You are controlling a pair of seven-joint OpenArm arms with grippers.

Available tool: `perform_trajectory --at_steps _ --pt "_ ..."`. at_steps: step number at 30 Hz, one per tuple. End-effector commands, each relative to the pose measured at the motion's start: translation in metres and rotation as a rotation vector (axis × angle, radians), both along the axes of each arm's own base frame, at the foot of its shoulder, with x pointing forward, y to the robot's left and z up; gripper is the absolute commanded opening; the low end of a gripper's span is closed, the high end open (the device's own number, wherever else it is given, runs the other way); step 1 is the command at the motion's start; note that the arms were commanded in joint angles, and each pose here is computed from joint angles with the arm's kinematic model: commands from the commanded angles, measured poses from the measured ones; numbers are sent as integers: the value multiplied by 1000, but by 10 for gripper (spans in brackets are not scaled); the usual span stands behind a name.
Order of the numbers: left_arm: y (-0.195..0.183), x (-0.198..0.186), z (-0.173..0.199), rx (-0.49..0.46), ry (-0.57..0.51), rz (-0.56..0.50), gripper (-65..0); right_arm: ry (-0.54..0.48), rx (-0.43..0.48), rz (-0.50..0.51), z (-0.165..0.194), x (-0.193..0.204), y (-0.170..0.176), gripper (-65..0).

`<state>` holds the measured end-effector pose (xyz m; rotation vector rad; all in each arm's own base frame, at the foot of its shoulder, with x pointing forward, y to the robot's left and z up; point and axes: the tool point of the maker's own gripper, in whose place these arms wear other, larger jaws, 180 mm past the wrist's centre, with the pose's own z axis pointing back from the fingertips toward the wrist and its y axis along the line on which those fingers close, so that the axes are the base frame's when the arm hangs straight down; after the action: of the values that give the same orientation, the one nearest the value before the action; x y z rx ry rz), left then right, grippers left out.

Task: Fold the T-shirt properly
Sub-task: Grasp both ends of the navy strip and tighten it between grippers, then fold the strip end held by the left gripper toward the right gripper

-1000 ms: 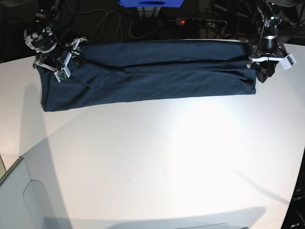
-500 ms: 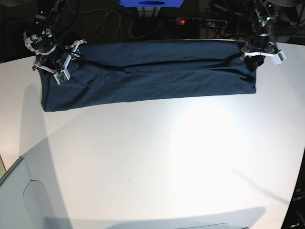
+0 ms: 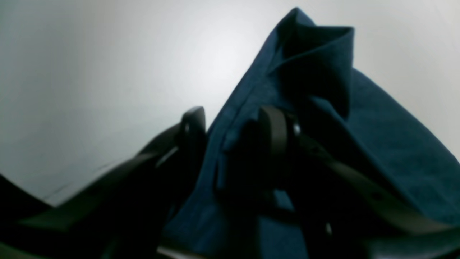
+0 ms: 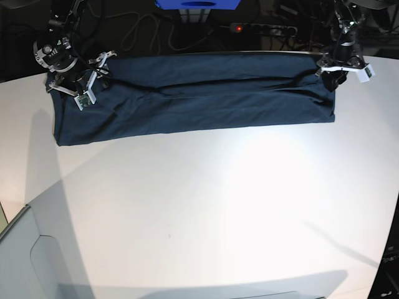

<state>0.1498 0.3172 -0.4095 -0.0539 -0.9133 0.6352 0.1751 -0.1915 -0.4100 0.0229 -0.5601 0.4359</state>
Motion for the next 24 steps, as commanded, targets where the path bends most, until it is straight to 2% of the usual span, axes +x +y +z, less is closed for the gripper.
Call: perform_trajectory --at_steps 1,7,10,12,13,18,22,24 --pt "2 1 5 9 -13 -6 -415 -32 4 20 7 5 1 -287" --pt "0 0 3 4 -8 -7 -435 -32 4 20 7 5 1 -287" --pt "-7 -2 -10 -23 20 -21 -538 -30 3 20 7 5 1 -287" --pt "-10 -5 -18 -38 38 -22 -638 -30 3 20 7 5 1 -287" --pt "-11 -6 -20 -44 43 -23 -650 -30 3 20 7 5 1 -287" --pt "-12 -4 -17 -42 34 -26 -650 -30 3 20 7 5 1 -287" --pt "-18 17 20 15 -57 -73 -650 -29 2 20 7 5 1 -287" --pt "-34 28 39 26 -106 -115 -650 -29 1 20 7 5 1 -287"
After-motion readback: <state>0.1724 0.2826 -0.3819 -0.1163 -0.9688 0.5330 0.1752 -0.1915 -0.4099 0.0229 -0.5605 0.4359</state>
